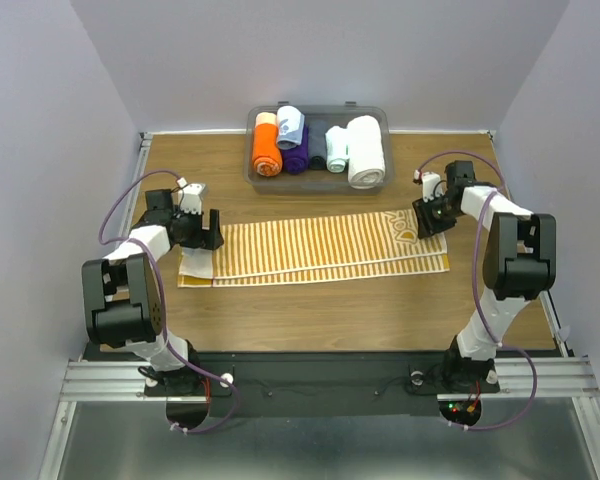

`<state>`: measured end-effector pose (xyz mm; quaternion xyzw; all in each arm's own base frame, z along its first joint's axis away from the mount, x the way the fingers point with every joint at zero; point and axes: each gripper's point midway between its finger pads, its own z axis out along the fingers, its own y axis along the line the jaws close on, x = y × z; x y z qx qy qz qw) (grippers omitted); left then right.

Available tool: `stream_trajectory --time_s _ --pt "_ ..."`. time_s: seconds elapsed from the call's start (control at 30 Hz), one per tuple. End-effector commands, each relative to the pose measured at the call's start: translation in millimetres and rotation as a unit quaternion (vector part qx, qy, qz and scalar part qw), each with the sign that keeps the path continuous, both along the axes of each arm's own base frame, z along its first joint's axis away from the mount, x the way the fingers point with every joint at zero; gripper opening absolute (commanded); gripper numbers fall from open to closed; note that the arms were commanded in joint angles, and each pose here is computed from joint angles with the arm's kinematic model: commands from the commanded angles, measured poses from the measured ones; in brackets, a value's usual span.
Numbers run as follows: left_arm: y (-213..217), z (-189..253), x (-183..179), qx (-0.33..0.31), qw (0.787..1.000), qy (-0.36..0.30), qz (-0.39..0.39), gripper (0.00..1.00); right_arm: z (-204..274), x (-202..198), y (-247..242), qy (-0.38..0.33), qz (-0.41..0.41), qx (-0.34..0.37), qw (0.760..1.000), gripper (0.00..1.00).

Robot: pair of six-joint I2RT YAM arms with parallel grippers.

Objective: Roll the towels
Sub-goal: Fold the towel

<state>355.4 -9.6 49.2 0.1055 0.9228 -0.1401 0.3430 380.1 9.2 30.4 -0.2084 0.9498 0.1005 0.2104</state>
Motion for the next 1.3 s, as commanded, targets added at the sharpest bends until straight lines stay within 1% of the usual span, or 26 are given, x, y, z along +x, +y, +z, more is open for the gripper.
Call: stream_trajectory --time_s 0.0,0.03,0.07,0.1,0.17,0.2,0.23,0.27,0.3,0.33,0.37,0.4,0.43,0.47,0.5,0.53,0.57,0.63,0.77,0.8,0.93,1.07,1.27 --pt "-14.6 23.1 18.6 -0.036 0.998 -0.020 0.037 0.99 22.8 33.8 -12.3 -0.058 -0.006 -0.027 0.998 0.45" --pt "-13.7 29.5 20.4 -0.034 0.998 -0.027 0.036 0.99 28.6 33.9 -11.0 -0.066 -0.004 -0.026 0.998 0.45" --pt "-12.8 36.1 21.5 -0.029 0.999 -0.033 0.032 0.99 47.4 34.9 -9.8 -0.089 -0.002 -0.024 0.996 0.46" --pt "-13.0 47.2 16.8 -0.014 0.999 -0.044 0.003 0.99 51.4 29.1 -7.1 -0.090 0.002 -0.017 0.996 0.45" --pt "-9.9 77.6 22.5 0.018 0.996 -0.082 -0.036 0.99 69.5 18.5 -5.0 -0.111 0.026 -0.023 0.993 0.45" --pt "-11.3 90.6 11.8 0.029 0.994 -0.086 -0.063 0.99 84.3 6.4 -4.7 -0.126 0.037 -0.029 0.991 0.45" --pt "-6.9 107.1 14.4 0.074 0.984 -0.120 -0.112 0.99 88.6 -1.9 -5.7 -0.132 0.065 -0.042 0.988 0.45" --pt "-6.3 120.3 9.1 0.090 0.977 -0.138 -0.135 0.99 88.5 -14.3 -6.0 -0.124 0.081 -0.048 0.988 0.45" --pt "-4.3 124.7 0.2 0.121 0.967 -0.138 -0.179 0.99 93.4 -27.2 -7.2 -0.133 0.115 -0.065 0.982 0.44" --pt "-4.1 127.7 -6.6 0.118 0.968 -0.130 -0.179 0.99 91.8 -36.3 -6.9 -0.129 0.133 -0.069 0.980 0.44" --pt "-3.5 128.9 -11.4 0.128 0.964 -0.127 -0.195 0.99 91.8 -42.9 -8.2 -0.127 0.147 -0.077 0.978 0.43" --pt "-3.3 123.0 -26.4 0.142 0.956 -0.108 -0.232 0.99 86.2 -57.0 -9.6 -0.106 0.165 -0.082 0.977 0.42" --pt "-2.9 126.1 -30.1 0.148 0.952 -0.105 -0.248 0.99 84.8 -62.4 -12.5 -0.107 0.197 -0.098 0.970 0.40" --pt "-0.8 124.0 -33.9 0.156 0.948 -0.098 -0.258 0.99 76.8 -70.4 -14.3 -0.094 0.211 -0.104 0.968 0.39" --pt "-0.7 122.6 -37.2 0.158 0.947 -0.093 -0.264 0.99 73.3 -74.8 -16.9 -0.089 0.225 -0.113 0.964 0.39" --pt "-1.6 116.7 -47.8 0.151 0.947 -0.074 -0.274 0.98 68.7 -79.2 -22.0 -0.080 0.236 -0.128 0.960 0.37" --pt "-2.4 113.2 -53.0 0.149 0.944 -0.066 -0.286 0.97 59.9 -84.8 -26.9 -0.070 0.260 -0.144 0.952 0.36" --pt "-2.9 106.6 -57.7 0.145 0.945 -0.057 -0.286 0.96 50.5 -87.9 -30.2 -0.061 0.292 -0.155 0.942 0.34" --pt "-5.8 98.1 -59.8 0.129 0.950 -0.051 -0.279 0.96 32.9 -81.1 -28.5 -0.036 0.294 -0.140 0.945 0.32" --pt "-6.9 95.4 -59.9 0.125 0.951 -0.048 -0.278 0.96 35.9 -73.0 -28.5 -0.045 0.291 -0.141 0.945 0.32" --pt "-6.9 86.7 -63.5 0.120 0.953 -0.039 -0.275 0.96 27.9 -61.5 -32.5 -0.041 0.286 -0.149 0.946 0.32" --pt "-1.0 84.3 -60.4 0.131 0.954 -0.038 -0.267 0.96 17.0 -60.2 -33.4 -0.032 0.293 -0.149 0.944 0.33" --pt "3.6 81.7 -59.4 0.126 0.957 -0.032 -0.261 0.96 21.6 -45.4 -33.2 -0.056 0.285 -0.153 0.944 0.33"
